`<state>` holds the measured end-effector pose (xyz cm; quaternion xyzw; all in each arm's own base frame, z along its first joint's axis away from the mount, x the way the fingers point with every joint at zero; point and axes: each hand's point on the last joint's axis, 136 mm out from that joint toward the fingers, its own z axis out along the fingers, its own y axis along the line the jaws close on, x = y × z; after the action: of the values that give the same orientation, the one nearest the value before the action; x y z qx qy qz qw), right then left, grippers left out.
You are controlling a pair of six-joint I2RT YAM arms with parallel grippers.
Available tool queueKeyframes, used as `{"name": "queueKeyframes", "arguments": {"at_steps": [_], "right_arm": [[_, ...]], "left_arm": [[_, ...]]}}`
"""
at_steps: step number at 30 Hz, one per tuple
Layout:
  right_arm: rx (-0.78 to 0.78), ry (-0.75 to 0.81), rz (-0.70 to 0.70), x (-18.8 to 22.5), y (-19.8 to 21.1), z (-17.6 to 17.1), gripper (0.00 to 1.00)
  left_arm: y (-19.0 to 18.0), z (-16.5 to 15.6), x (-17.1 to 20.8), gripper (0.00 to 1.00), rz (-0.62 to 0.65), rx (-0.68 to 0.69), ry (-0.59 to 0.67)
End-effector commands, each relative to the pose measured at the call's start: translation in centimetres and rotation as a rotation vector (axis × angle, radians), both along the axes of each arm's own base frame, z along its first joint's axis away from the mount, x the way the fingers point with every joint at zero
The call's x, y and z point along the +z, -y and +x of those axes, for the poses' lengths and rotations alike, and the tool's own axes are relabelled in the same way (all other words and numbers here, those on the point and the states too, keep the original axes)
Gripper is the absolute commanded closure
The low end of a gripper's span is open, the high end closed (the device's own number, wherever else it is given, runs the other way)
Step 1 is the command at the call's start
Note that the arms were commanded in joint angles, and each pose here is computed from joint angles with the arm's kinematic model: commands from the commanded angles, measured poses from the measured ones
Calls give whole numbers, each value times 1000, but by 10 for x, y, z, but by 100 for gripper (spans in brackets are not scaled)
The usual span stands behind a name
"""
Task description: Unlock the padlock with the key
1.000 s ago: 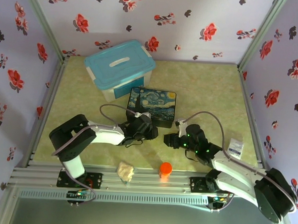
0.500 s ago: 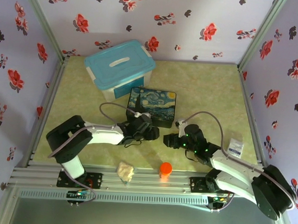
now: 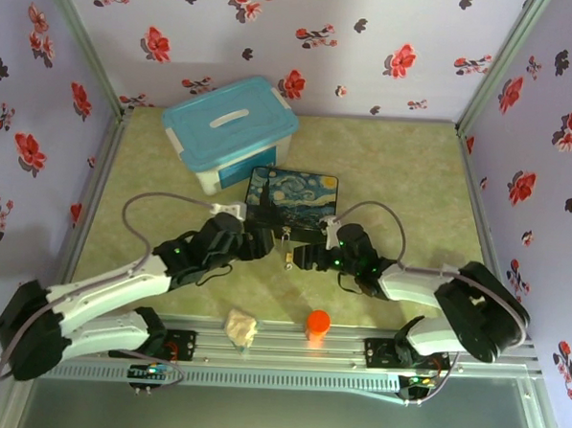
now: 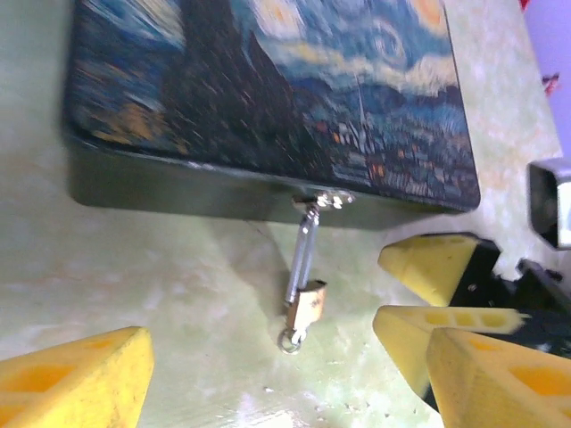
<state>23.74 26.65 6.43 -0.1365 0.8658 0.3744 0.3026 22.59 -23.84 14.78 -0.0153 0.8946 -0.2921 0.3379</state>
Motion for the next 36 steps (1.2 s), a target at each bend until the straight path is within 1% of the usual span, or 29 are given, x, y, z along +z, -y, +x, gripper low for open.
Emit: {"name": "queueKeyframes", "arguments": {"at_steps": [1,4,8,12,15,17,21,23,30,34,35,36], "right_arm": [[40,43,53,14,-19,13,27],[73,36,62,7,-28,16,34],[99,13,72,-2,-38,18,42],[98,1,83,-11,-39,18,46],[95,-6,55,-22,-35,16,49],[101,-16,47,-29,-34,14,53],[106,-35,64,-36,-34,9,68],[96,-38,64,-37,-31,7,71],[70,-42,77,-41,-25,4,87],[45,-30,118,-38,-27,8,90],[43,-29,125,-37,-27,8,89],[36,-27,128,-37,-27,10,84]], "left_arm": [[-34,-1,-17,18,80,63,4],[-41,-1,-18,17,49,87,4],[-40,-3,-27,17,44,86,-19],[-38,-3,-33,17,44,85,-32],[-37,-2,-34,17,49,83,-31],[-35,0,-34,17,49,81,-29],[-33,1,-35,17,53,79,-30],[-33,2,-34,17,51,80,-28],[-30,7,-32,17,61,73,-14],[-25,12,-30,17,75,63,-7],[-24,12,-28,17,76,59,-5],[-24,13,-28,17,81,58,-3]]}}
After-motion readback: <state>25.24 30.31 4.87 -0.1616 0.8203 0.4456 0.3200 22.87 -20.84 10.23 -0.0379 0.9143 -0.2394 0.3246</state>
